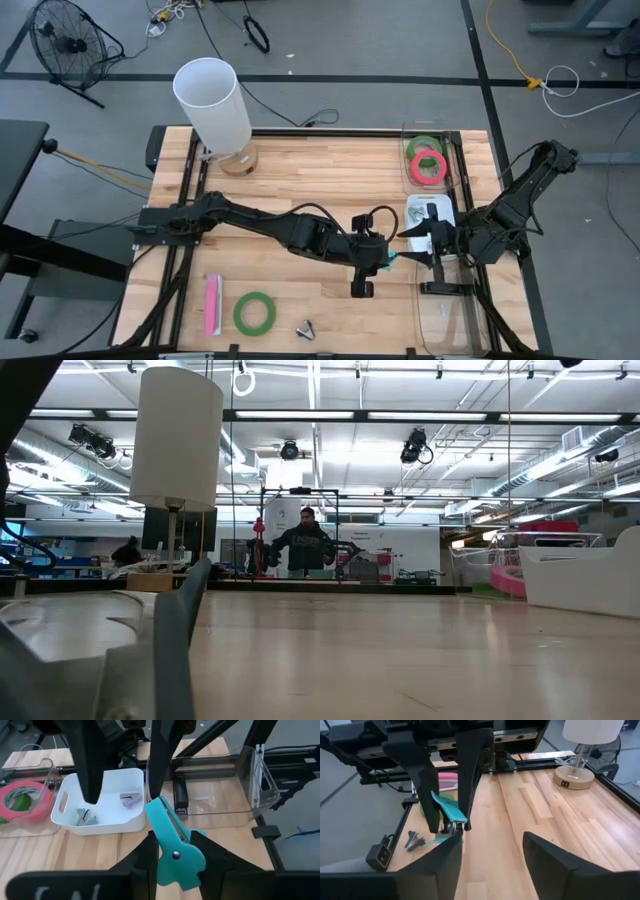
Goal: Pick and place Stapler, Stapler remover, tape
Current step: Put the light blue stapler remover into the white bin
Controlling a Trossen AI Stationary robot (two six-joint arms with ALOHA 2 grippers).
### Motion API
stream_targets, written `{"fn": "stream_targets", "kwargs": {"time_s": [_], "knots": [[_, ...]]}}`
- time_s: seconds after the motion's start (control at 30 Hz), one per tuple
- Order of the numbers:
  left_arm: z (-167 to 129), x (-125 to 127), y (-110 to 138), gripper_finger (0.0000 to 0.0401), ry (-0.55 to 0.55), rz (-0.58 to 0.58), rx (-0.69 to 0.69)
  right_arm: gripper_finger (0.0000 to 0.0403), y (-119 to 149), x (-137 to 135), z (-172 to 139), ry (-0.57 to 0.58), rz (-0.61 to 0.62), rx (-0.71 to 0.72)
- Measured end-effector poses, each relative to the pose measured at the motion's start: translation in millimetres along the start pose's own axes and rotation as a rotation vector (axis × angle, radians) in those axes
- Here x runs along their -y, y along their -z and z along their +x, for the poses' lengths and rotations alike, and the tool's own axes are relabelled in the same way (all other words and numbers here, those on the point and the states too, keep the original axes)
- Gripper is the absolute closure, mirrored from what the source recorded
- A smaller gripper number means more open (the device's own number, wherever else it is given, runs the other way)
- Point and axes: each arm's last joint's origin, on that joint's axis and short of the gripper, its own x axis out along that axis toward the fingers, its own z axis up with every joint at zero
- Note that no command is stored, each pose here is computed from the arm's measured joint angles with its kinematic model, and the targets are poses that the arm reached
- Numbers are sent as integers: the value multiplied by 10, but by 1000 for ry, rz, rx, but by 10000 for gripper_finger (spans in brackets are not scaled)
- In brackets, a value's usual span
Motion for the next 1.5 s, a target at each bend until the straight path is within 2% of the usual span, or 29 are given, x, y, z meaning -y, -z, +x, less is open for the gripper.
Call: {"fn": "stream_targets", "kwargs": {"time_s": [0.13,0.47,0.77,0.83,0.9,1.03,1.07,1.3,1.5], "knots": [[1,-6,-1,306,-16,7,3,184,-36,-7,10,-27,26,20],[4,-20,7,306,-32,10,-5,183,-47,-43,34,-71,4,22],[0,0,-23,306,-28,36,27,186,-9,-64,190,-49,-10,-13],[1,0,-17,306,-32,40,22,200,-7,-58,226,-43,-19,-19],[4,-2,-4,306,-36,37,10,232,-7,-48,245,-39,-40,-22],[7,-23,25,306,-51,35,-21,352,-19,-17,237,-55,-63,-27],[4,-13,27,305,-49,37,-21,371,-22,-21,235,-77,-71,-30],[3,-16,44,244,-50,27,-39,383,-10,-6,231,-95,-99,-52],[-2,-51,115,231,-88,48,-111,383,-38,60,130,-86,-83,-48]]}}
